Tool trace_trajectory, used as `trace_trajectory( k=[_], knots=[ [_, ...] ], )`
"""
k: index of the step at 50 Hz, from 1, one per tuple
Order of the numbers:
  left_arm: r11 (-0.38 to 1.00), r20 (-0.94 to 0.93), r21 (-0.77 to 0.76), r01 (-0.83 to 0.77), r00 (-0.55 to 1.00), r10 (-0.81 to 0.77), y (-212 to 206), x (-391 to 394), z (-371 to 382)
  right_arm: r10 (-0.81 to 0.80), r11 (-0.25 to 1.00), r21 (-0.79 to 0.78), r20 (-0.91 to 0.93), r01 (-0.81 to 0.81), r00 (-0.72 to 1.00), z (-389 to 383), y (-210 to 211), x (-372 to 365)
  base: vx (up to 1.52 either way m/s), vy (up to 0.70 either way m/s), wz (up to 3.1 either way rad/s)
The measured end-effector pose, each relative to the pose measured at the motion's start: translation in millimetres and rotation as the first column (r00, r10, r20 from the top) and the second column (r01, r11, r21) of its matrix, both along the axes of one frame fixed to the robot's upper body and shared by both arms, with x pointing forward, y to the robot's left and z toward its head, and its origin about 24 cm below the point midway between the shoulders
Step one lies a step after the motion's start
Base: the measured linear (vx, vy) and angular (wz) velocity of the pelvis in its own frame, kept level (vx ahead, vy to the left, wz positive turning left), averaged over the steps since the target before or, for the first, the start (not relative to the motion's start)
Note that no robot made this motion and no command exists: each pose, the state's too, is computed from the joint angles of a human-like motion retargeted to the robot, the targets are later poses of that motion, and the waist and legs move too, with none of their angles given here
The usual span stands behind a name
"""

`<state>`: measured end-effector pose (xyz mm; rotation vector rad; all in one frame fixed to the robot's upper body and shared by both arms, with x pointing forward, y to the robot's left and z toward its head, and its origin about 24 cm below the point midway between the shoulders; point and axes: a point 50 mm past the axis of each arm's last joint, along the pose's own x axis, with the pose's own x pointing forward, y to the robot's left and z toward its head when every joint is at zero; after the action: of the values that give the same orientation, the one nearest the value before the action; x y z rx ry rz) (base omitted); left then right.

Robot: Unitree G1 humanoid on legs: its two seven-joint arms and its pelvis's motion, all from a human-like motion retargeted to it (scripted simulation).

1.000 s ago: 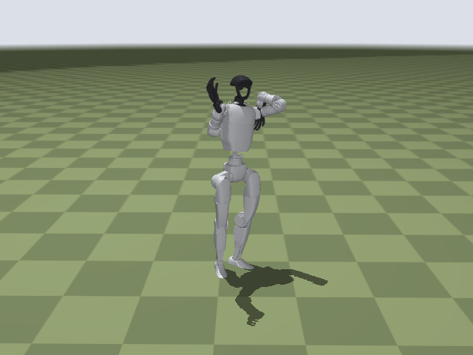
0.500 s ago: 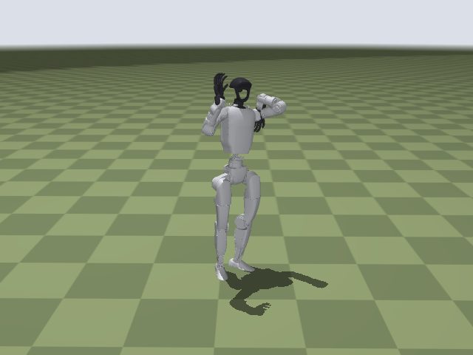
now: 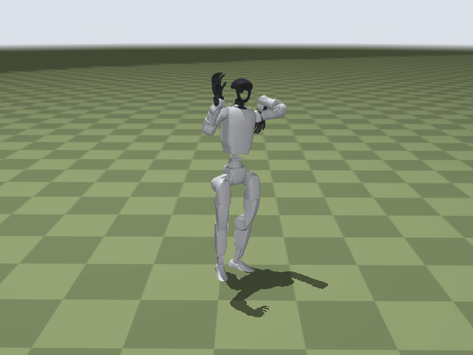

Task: Upper body actions

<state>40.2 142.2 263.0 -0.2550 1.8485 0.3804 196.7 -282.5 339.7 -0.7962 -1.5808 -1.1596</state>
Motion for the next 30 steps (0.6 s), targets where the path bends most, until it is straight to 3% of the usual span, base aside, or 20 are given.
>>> trace_trajectory(
  k=[4,9,13,19,22,25,30],
  knots=[
    [1.0,0.004,-0.003,-0.006,1.0,0.006,0,0,0,-0.049,0.989,-0.14,0.062,0.057,0.997,9,15,-10,0.0,0.0,0.0],
    [1.0,0.012,-0.018,0.001,1.0,-0.001,-1,0,0,-0.078,0.985,-0.146,0.066,0.087,0.995,5,17,-9,0.0,0.0,0.0],
    [0.998,0.047,-0.056,0.004,0.999,-0.002,-1,0,1,-0.073,0.997,-0.007,0.024,0.073,0.997,-10,3,1,0.0,0.0,0.0],
    [0.998,0.049,-0.06,0.016,0.999,-0.013,-1,0,1,0.013,0.934,0.357,-0.079,0.016,0.997,-47,-28,24,0.0,0.0,0.0],
    [0.998,0.045,-0.059,0.024,0.999,-0.021,-1,0,1,0.089,0.905,0.424,-0.106,-0.036,0.99,-57,-30,31,0.0,0.0,0.0],
    [0.998,0.043,-0.052,0.026,0.999,-0.023,0,0,1,0.135,0.916,0.395,-0.139,-0.071,0.981,-60,-26,32,0.0,0.0,0.0],
    [0.999,0.048,-0.043,0.0,0.999,0.002,0,-1,1,0.086,0.983,0.178,-0.271,-0.038,0.959,-71,-15,23,0.0,0.0,0.0]
  ],
)
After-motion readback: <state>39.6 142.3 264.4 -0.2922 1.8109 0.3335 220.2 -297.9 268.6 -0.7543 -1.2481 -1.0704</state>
